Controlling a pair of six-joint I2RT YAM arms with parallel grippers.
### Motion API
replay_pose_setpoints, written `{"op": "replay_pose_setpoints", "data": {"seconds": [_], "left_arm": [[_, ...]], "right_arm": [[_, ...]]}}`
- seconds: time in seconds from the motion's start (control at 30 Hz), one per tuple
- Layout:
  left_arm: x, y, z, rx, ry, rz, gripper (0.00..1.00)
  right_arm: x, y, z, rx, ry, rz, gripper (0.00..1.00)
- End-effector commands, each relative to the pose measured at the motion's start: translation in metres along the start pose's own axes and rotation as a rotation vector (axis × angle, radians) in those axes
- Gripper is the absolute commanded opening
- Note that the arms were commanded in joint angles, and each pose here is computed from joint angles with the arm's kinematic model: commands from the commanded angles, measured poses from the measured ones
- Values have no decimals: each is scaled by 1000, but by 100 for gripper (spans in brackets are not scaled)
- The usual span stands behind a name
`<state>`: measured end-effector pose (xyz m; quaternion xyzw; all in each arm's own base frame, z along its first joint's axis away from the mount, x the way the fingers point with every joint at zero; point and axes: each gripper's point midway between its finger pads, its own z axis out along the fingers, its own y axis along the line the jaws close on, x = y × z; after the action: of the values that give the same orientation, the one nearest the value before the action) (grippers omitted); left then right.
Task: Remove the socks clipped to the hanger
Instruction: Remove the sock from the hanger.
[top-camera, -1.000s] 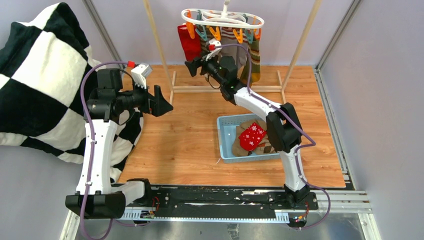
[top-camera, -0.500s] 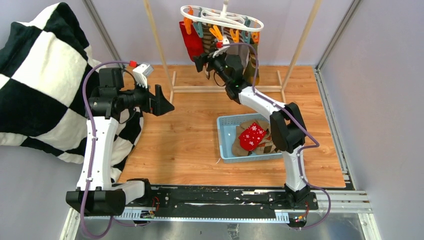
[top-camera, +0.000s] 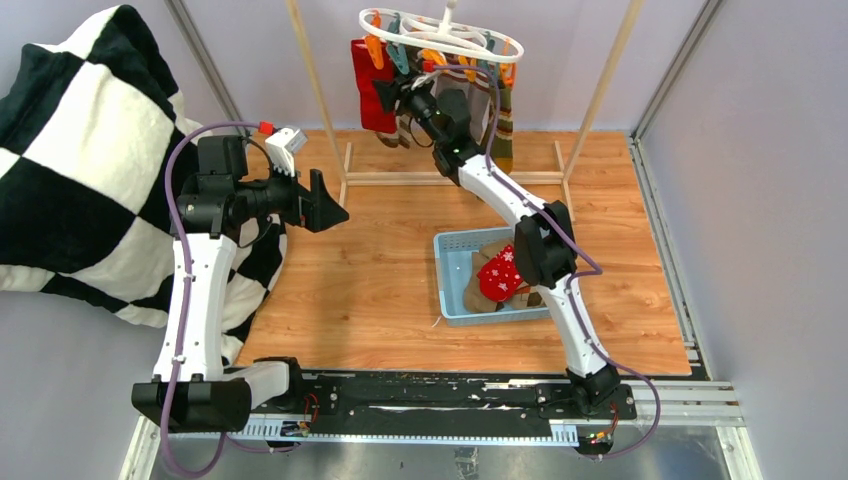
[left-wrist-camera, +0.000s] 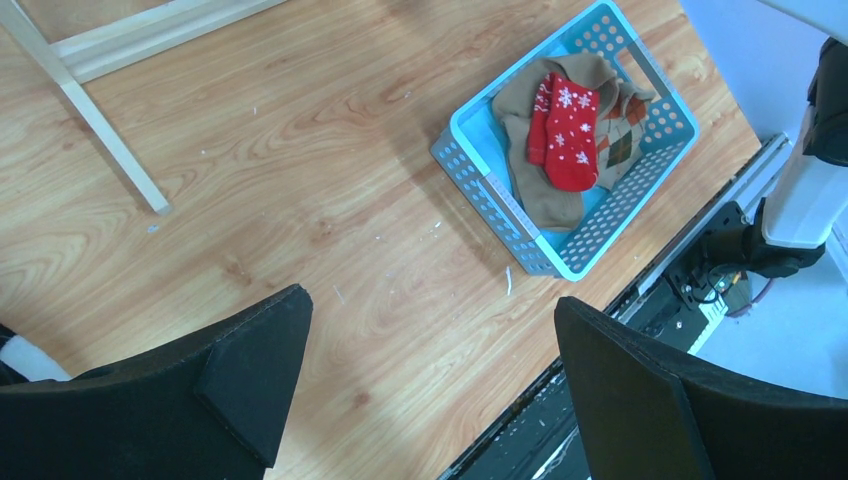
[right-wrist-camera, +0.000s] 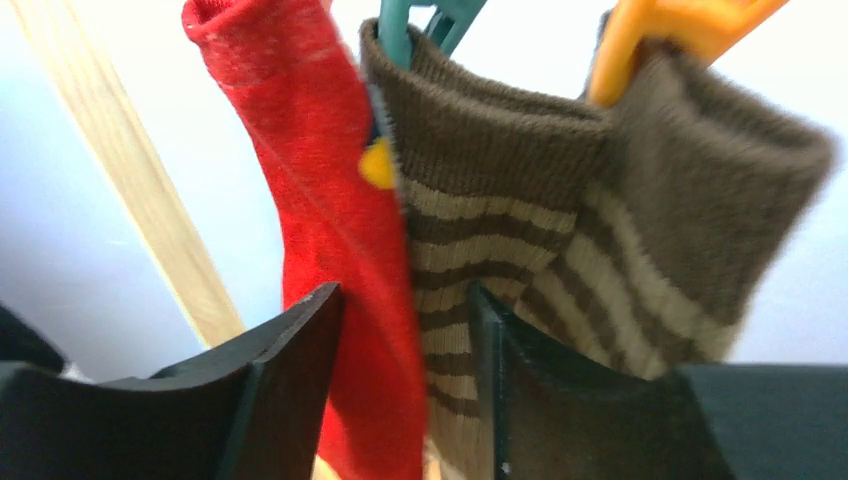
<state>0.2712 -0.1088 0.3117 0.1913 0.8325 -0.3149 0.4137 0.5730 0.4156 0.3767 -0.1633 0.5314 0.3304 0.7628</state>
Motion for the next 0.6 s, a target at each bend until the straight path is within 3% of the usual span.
{"op": "replay_pose_setpoints", "data": {"seconds": [0.0, 0.17, 0.57], "left_arm": [[-8, -8, -9, 6, -33, 28, 99], [-8, -7, -7, 10, -27, 21, 97], [-39, -10, 0, 82, -47, 3, 96]], "right_arm": [[-13, 28, -2, -132, -25, 107, 45], [-26, 56, -32, -235, -50, 196, 3], [-94, 107, -112, -384, -92, 388, 3]]}}
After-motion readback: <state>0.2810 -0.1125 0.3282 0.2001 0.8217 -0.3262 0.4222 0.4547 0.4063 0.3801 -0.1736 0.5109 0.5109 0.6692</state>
